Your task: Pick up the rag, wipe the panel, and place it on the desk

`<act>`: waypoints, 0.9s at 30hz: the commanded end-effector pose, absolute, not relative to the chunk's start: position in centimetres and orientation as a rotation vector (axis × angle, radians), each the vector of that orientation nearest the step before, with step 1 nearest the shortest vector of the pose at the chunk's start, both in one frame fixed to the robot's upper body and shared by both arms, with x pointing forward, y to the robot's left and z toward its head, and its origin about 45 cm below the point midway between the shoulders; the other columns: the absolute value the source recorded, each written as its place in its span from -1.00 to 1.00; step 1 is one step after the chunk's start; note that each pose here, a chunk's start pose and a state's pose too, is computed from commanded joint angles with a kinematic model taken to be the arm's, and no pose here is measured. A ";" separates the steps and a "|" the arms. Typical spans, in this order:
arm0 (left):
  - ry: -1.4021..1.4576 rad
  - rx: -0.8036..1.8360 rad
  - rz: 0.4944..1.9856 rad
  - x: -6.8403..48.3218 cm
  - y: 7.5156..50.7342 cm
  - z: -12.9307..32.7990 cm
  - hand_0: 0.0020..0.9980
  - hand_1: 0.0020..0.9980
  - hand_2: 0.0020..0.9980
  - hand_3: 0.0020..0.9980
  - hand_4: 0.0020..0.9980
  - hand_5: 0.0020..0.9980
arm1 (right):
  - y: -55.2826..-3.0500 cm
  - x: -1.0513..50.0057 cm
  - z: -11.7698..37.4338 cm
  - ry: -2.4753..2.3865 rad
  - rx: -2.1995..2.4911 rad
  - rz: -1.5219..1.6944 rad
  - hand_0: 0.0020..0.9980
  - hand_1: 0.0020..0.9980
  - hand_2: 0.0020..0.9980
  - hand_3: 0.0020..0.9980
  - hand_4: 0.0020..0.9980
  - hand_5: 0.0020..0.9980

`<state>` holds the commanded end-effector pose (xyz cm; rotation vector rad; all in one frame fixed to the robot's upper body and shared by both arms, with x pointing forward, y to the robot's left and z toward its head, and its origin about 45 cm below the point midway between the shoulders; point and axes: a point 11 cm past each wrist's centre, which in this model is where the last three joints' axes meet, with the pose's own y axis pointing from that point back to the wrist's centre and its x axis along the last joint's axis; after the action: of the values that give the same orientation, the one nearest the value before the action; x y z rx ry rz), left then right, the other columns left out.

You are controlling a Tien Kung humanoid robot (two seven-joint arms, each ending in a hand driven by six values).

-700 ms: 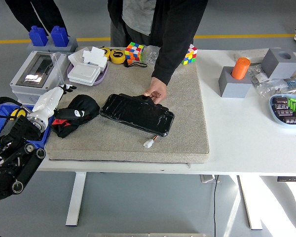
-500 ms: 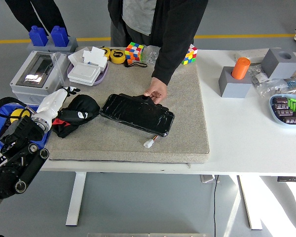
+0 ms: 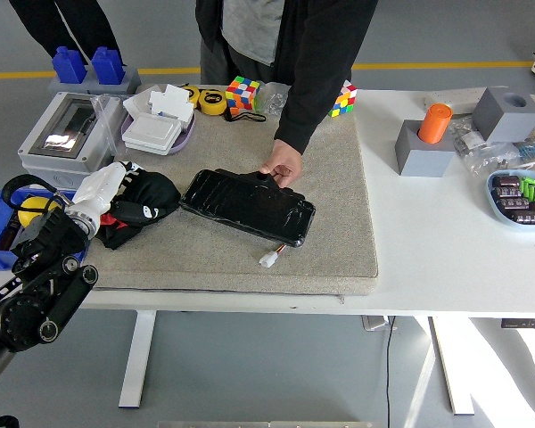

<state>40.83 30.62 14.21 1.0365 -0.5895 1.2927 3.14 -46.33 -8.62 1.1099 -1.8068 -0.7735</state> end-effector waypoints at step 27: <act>-0.751 0.844 1.404 41.5 30.0 19.8 -0.47 -0.15 -0.02 0.12 0.42 -1.00 | -46.3 3.1 -8.6 -1.808 1.110 -0.769 0.18 0.21 0.07 0.07 0.80 -0.28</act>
<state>41.47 30.00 19.79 0.8436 -0.7510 1.4043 3.14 -46.30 -8.63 1.1101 -1.8082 -0.7691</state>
